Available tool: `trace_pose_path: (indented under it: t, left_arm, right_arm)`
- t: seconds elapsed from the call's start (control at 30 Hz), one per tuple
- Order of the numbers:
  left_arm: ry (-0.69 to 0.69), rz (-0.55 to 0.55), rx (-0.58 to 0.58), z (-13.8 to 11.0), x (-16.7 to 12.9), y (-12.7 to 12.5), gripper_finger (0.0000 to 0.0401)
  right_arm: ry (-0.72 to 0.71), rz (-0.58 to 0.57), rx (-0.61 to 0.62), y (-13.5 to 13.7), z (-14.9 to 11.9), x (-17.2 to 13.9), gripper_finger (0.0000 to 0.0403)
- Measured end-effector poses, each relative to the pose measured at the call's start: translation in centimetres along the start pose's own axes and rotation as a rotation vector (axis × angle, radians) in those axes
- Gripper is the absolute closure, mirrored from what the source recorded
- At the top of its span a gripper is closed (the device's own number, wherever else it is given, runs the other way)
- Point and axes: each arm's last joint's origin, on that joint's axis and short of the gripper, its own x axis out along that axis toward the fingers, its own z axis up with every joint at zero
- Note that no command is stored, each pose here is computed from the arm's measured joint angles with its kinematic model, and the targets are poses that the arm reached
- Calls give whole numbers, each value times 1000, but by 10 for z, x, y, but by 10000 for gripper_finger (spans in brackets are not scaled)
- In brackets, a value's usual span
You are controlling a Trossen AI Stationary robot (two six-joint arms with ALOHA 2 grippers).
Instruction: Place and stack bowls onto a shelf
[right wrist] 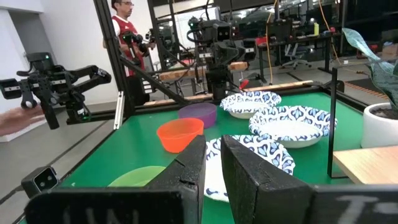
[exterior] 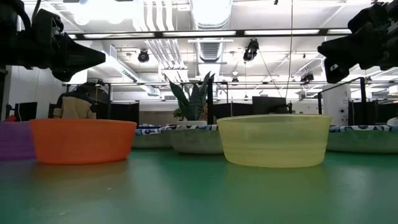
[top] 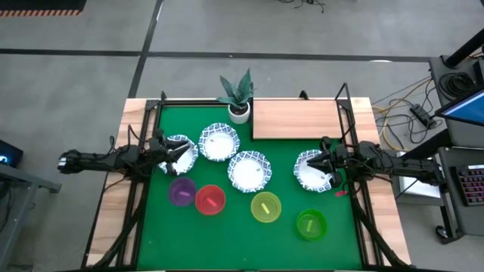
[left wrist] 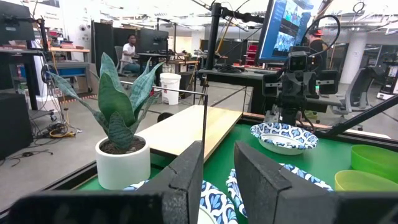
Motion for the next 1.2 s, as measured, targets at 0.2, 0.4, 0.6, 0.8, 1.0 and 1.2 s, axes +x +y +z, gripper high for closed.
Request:
trace_pose_path:
  t: [0.2, 0.4, 0.6, 0.8, 1.0, 1.2]
  left_arm:
    - [0, -1, 0, 0, 0, 0, 326]
    - [-14, -1, -14, 1, 0, 0, 326]
    - [-149, -28, -358, 16, -1, 0, 326]
    - [-282, -53, -433, 29, -4, 1, 326]
    - [-311, -54, -417, 32, -5, 1, 326]
    - [-311, -54, -415, 32, -5, 1, 326]
  right_arm:
    - [-102, 23, 98, 2, 10, -1, 364]
    - [-167, 43, 124, 4, 19, -2, 364]
    - [-185, 48, 119, 7, 40, -1, 364]
    - [-141, 38, 130, 8, 69, 12, 364]
    - [18, -1, 163, 2, 88, 52, 364]
    - [143, -30, 181, -2, 117, 85, 365]
